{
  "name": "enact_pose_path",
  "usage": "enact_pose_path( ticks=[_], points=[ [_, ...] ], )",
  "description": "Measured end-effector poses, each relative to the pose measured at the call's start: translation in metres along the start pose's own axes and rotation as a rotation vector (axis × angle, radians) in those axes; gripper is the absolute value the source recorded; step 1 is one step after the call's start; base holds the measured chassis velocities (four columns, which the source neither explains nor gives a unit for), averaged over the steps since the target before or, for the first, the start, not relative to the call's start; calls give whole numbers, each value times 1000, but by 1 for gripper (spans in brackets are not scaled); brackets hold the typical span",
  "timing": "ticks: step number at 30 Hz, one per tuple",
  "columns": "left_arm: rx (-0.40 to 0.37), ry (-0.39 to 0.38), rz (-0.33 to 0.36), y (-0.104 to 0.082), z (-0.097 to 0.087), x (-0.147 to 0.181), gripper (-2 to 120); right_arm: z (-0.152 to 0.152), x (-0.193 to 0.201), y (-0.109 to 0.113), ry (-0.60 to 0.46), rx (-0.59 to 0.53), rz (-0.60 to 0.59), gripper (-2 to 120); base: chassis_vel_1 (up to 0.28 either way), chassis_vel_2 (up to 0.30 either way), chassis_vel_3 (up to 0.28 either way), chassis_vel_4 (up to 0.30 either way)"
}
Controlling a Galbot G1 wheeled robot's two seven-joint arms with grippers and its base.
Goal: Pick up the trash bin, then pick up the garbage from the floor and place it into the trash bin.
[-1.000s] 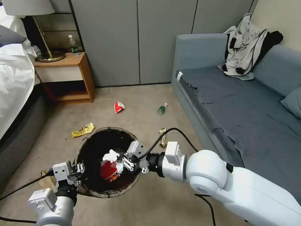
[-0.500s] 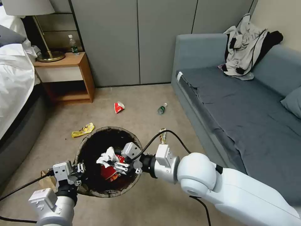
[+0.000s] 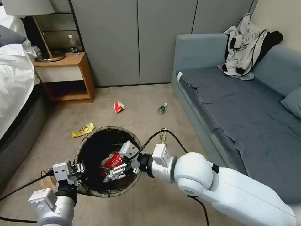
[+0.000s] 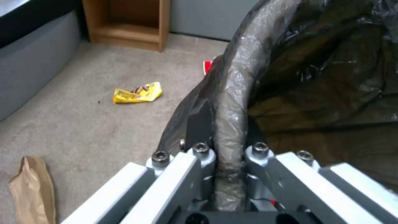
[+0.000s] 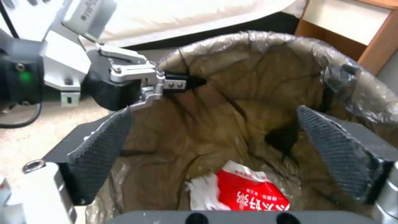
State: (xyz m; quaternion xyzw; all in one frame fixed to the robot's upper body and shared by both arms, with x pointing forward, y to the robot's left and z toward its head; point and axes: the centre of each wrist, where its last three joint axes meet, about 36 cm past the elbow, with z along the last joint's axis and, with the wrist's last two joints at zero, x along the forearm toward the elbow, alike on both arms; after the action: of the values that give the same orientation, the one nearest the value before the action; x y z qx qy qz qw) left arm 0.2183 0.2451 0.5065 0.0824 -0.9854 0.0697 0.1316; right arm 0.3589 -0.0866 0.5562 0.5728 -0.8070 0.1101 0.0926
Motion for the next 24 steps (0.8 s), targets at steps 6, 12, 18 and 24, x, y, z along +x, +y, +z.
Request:
enact_pose_path(
  ticks=[6, 12, 18, 24],
  points=[
    [0, 0, 0, 0, 0, 0, 3, -5, 2, -2, -7, 11, 3, 100, 0, 0, 0, 0],
    [0, 1, 0, 0, 0, 0, 3, -22, 13, -1, -54, 14, 0, 100, 0, 0, 0, 0],
    [3, 0, 0, 0, 0, 0, 3, -50, 38, 0, -113, -16, -22, 100, 0, 0, 0, 0],
    [4, -1, 0, 0, 0, 0, 3, -60, 62, -13, -142, -18, 41, 100, 0, 0, 0, 0]
  ],
)
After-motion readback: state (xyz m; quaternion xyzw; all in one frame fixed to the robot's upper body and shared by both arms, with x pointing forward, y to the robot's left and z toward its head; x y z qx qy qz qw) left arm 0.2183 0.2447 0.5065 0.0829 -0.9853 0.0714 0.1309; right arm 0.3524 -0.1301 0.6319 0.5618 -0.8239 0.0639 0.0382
